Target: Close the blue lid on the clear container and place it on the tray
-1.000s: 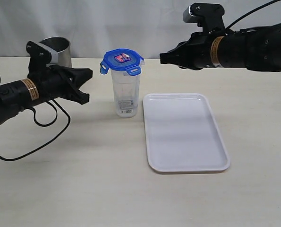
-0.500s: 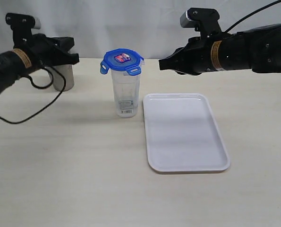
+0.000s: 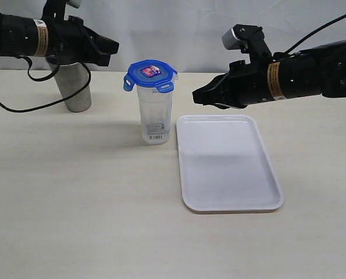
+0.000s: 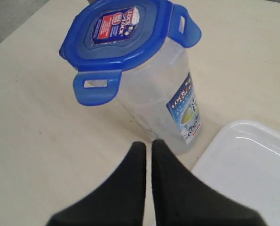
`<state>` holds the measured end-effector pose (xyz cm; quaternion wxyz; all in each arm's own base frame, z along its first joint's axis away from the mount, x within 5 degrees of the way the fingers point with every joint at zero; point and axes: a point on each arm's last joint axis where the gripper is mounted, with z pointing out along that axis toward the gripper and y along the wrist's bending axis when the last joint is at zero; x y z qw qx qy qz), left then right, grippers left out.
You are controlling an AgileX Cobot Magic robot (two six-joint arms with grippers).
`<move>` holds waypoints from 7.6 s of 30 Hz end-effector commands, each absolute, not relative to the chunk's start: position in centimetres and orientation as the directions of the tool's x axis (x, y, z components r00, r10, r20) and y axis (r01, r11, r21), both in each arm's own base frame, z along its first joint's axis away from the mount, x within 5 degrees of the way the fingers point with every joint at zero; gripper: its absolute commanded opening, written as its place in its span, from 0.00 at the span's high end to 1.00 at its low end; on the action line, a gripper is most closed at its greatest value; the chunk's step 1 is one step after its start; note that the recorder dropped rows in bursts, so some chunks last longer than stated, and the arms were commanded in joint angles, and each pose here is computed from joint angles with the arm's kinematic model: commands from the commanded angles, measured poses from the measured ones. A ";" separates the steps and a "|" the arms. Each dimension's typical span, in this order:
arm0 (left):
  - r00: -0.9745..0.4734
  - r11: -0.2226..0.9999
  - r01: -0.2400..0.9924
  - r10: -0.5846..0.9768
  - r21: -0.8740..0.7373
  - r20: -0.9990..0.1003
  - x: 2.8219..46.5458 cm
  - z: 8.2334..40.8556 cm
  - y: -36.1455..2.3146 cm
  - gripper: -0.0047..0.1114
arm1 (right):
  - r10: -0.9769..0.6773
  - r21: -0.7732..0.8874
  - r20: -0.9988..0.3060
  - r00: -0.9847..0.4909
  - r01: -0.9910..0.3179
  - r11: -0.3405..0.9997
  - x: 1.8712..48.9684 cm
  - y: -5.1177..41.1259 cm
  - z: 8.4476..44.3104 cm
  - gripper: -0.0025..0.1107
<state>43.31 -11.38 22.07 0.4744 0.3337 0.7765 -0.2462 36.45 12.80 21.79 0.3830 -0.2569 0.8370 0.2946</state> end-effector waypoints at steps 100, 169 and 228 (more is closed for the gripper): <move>-0.300 0.521 0.849 0.336 -0.090 -0.893 41.3 19.3 -10.7 0.96 | -0.328 -0.016 -0.885 -0.331 -0.680 0.733 35.4 16.6 22.4 0.94; -0.282 0.518 0.852 0.328 -0.078 -0.902 41.4 19.4 -10.7 0.96 | -0.219 0.130 -0.906 -0.362 -0.731 0.669 35.4 17.9 21.2 0.94; -0.250 0.459 0.885 0.333 -0.075 -0.909 41.0 19.4 -11.0 0.96 | -0.290 -0.023 -0.890 -0.351 -0.602 0.798 35.9 15.9 22.8 0.94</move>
